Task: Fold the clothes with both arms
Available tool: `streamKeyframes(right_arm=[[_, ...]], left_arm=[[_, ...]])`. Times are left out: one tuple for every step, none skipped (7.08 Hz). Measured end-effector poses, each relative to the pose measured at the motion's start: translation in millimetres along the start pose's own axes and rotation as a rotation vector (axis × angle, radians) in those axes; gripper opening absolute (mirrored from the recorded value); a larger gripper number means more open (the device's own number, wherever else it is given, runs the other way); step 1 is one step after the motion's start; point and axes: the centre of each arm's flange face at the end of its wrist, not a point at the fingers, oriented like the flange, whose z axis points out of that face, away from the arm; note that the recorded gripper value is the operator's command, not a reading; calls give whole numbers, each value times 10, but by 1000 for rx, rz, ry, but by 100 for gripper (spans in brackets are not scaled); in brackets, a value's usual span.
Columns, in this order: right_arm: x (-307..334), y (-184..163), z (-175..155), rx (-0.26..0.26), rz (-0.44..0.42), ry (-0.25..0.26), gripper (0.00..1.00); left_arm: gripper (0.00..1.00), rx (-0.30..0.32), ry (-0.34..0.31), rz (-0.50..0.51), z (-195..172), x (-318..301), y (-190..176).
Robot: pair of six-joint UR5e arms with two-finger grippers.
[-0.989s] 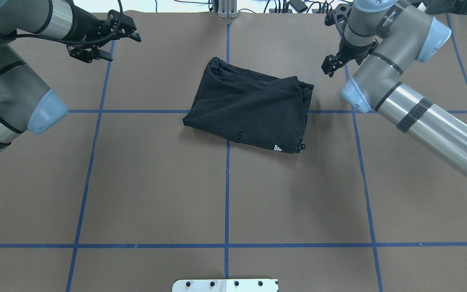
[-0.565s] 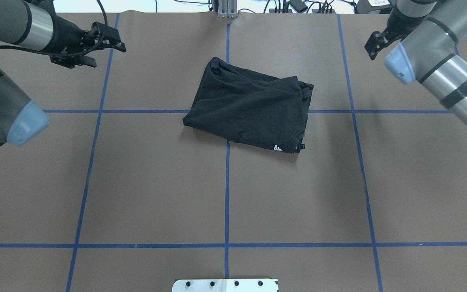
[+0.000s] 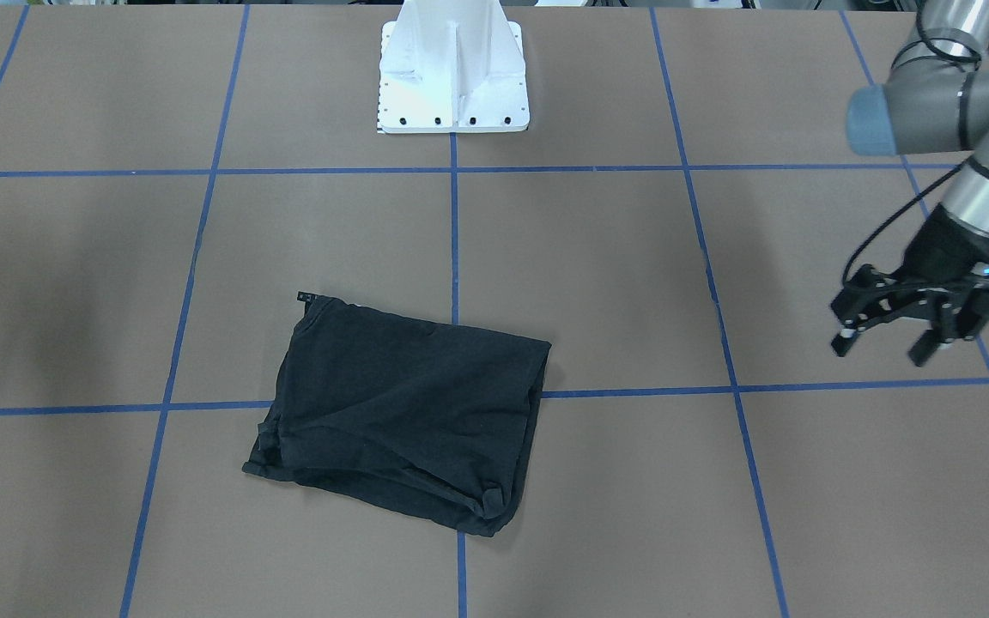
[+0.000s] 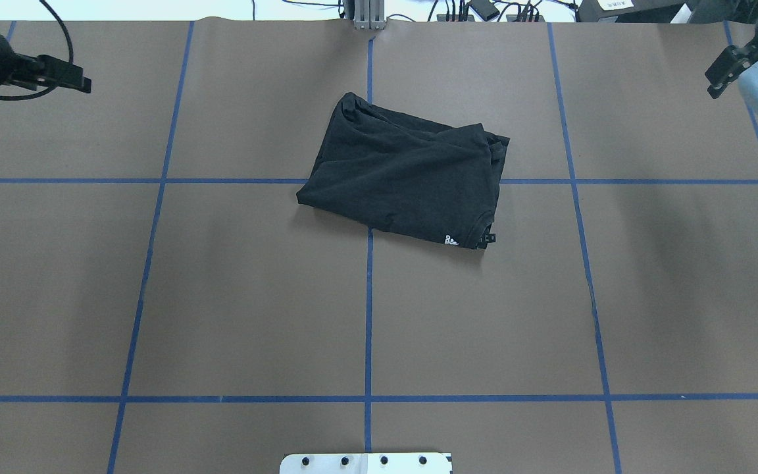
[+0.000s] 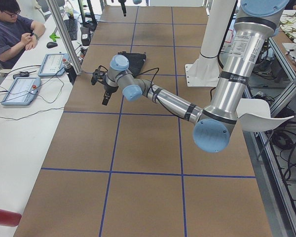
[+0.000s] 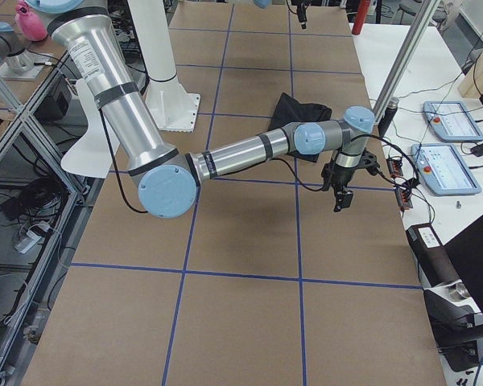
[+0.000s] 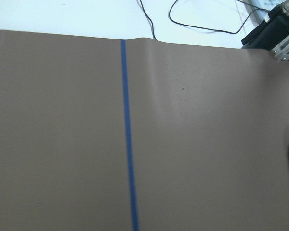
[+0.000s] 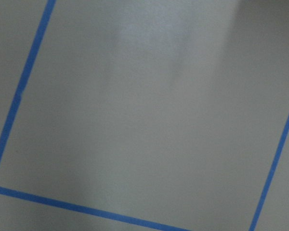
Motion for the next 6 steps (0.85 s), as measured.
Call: streamKeyframes(right_arm=[[191, 80, -39, 1, 34, -30, 100], [442, 211, -63, 3, 80, -78, 100], [715, 392, -44, 5, 126, -117, 100], [960, 594, 21, 3, 164, -133, 100], [1174, 817, 133, 3, 186, -137, 100], [1361, 1018, 219, 27, 190, -138, 100]], left_arm=[[100, 5, -44, 62, -100, -406, 35], [100, 8, -77, 90, -197, -756, 82], [100, 16, -99, 89, -301, -1002, 114], [100, 26, -116, 75, -399, -1202, 140], [100, 34, -132, 55, -495, -1397, 201], [100, 31, -145, 36, -519, -1550, 290]])
